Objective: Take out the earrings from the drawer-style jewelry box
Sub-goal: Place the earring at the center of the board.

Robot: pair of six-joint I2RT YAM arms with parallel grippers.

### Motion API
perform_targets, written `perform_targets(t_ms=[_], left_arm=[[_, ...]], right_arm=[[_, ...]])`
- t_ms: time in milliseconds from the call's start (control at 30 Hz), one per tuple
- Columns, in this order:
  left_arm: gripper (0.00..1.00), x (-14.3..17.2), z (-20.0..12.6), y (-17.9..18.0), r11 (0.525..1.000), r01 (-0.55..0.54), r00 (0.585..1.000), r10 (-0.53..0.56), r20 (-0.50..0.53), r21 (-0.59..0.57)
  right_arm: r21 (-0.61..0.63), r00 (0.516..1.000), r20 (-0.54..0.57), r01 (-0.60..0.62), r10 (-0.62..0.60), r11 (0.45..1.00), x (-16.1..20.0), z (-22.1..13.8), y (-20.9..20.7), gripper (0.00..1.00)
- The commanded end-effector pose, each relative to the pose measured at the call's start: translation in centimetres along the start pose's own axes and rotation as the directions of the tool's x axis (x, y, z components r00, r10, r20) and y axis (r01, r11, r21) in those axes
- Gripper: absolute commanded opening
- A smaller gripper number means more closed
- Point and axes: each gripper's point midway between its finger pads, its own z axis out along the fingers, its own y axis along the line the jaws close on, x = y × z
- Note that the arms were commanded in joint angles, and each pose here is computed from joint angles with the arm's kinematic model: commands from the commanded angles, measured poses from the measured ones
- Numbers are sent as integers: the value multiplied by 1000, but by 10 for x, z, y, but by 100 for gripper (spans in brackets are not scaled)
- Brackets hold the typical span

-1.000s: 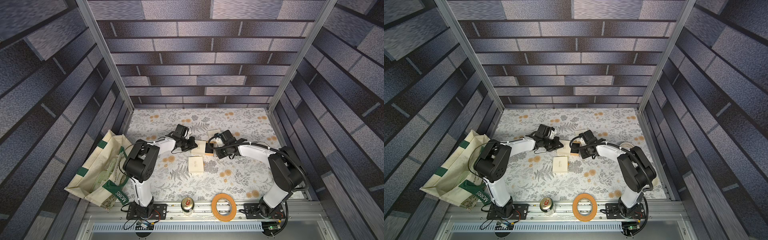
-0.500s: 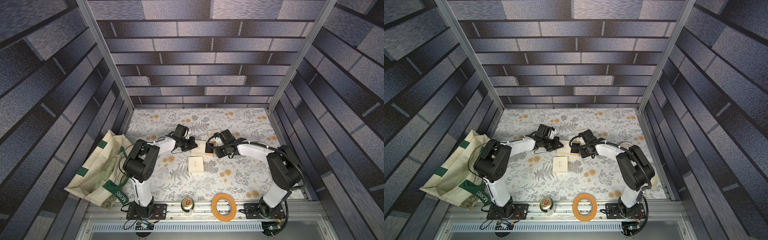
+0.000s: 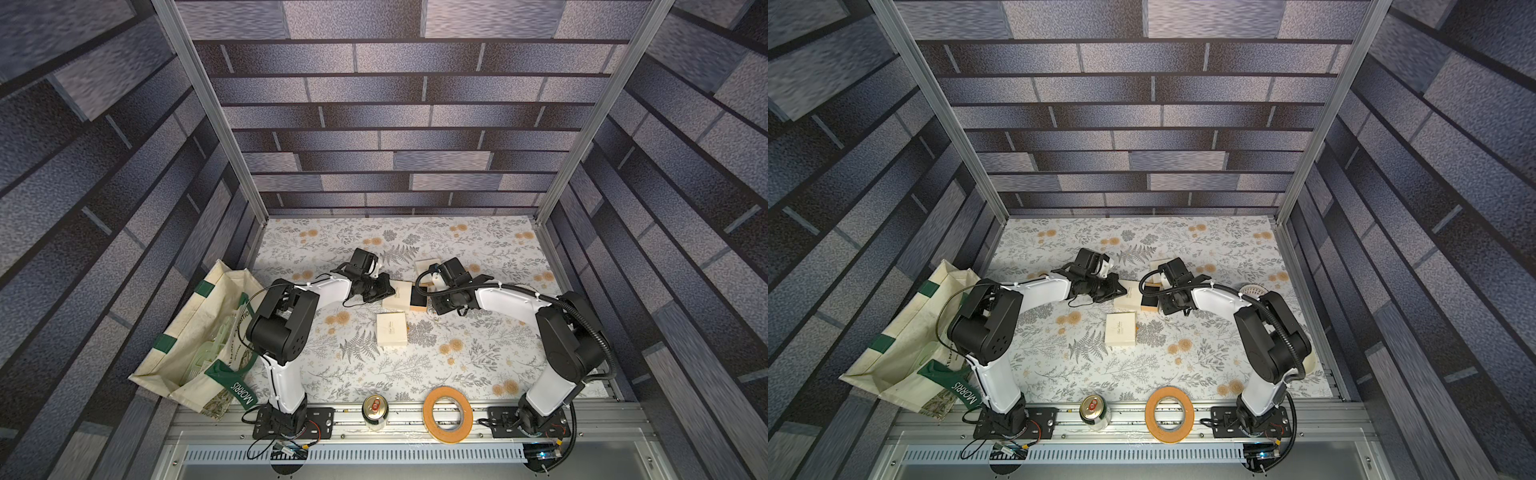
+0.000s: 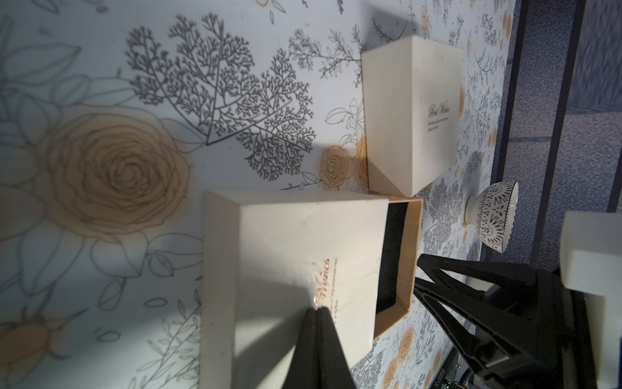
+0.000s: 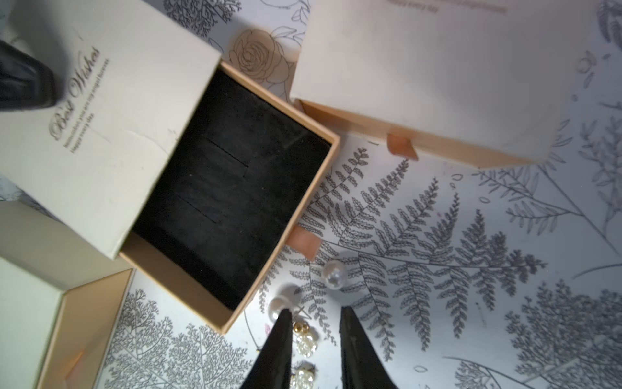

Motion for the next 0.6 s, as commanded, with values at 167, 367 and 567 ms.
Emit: perform_targets(t_ms=[167, 367, 567], left_arm=[[1, -23, -30, -33, 998, -60, 997, 59, 41, 16], [1, -35, -55, -48, 995, -98, 991, 96, 93, 19], [1, -38, -60, -5, 998, -18, 995, 24, 98, -62]], right_arm=[[74, 1000, 25, -21, 19, 997, -13, -14, -16, 27], [90, 999, 45, -34, 30, 995, -33, -15, -23, 27], [97, 999, 25, -27, 25, 995, -37, -7, -26, 27]])
